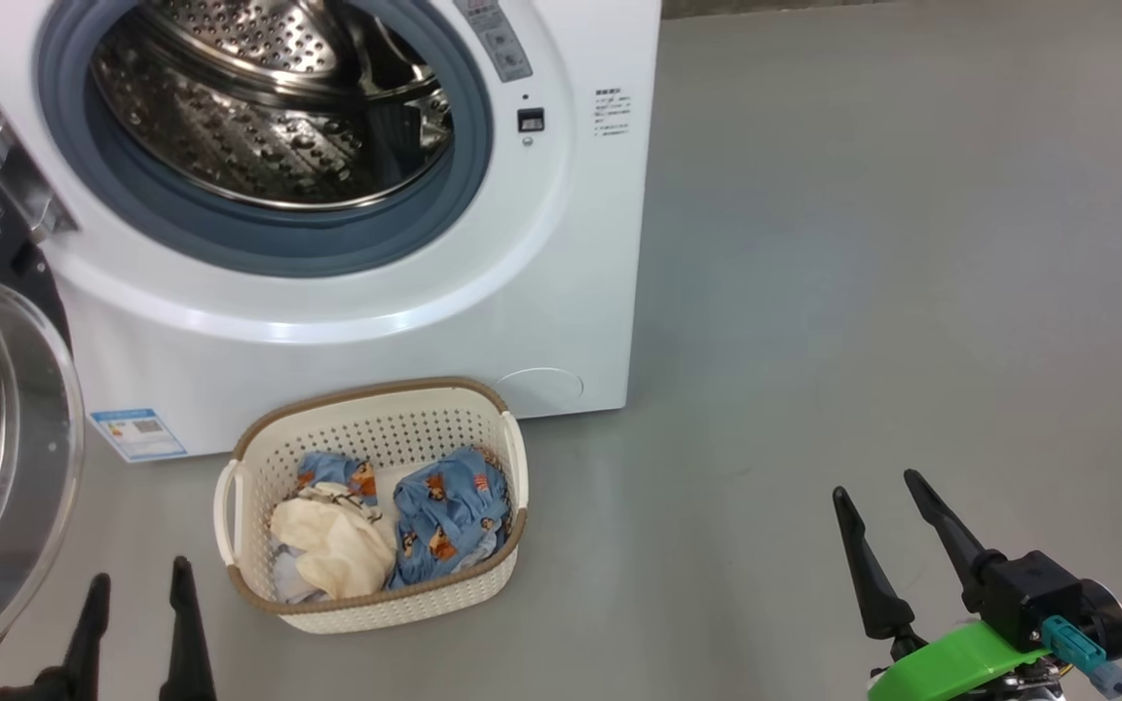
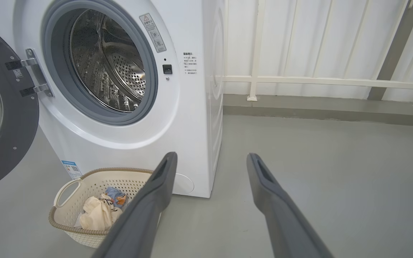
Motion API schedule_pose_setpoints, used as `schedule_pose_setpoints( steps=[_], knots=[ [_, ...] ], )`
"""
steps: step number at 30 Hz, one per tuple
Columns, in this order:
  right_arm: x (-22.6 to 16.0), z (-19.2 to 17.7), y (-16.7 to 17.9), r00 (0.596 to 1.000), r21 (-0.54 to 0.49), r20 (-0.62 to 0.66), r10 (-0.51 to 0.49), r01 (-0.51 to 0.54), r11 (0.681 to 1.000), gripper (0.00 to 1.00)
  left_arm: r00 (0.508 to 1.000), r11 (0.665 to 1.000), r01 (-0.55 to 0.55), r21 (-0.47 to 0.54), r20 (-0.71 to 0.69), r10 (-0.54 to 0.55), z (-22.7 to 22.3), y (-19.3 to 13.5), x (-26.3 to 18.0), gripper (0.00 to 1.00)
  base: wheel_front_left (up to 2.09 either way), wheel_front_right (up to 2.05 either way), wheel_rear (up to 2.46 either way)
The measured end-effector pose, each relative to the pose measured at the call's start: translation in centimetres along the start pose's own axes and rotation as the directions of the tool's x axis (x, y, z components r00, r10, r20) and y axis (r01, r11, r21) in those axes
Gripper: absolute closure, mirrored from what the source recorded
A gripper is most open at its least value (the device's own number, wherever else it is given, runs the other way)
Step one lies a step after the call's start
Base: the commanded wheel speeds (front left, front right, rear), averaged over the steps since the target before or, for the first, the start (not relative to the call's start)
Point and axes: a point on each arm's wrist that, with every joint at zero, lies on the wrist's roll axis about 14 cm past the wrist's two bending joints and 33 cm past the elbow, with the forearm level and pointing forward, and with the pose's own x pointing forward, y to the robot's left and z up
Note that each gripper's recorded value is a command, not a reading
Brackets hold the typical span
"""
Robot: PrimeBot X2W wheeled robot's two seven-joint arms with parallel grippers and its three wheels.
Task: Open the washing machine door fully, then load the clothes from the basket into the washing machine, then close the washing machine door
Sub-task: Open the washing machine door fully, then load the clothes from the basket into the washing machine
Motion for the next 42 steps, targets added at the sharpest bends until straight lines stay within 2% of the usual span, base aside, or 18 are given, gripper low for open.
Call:
schedule_pose_setpoints(
  steps=[9,42],
  knots=[
    [-0.37,0.85,-0.38,1.0,0.001,0.026,-0.016,0.016,1.0,0.0,0.999,0.999,0.035,0.01,-0.008,-0.035,-0.15,-0.52,-0.22,0.0,0.0,0.0,0.0],
    [0.15,0.22,0.16,1.0,-0.019,0.008,0.002,-0.002,1.0,0.0,0.999,0.998,0.034,0.043,-0.034,-0.032,-0.85,0.13,-0.56,0.0,0.0,0.0,0.0]
  ],
)
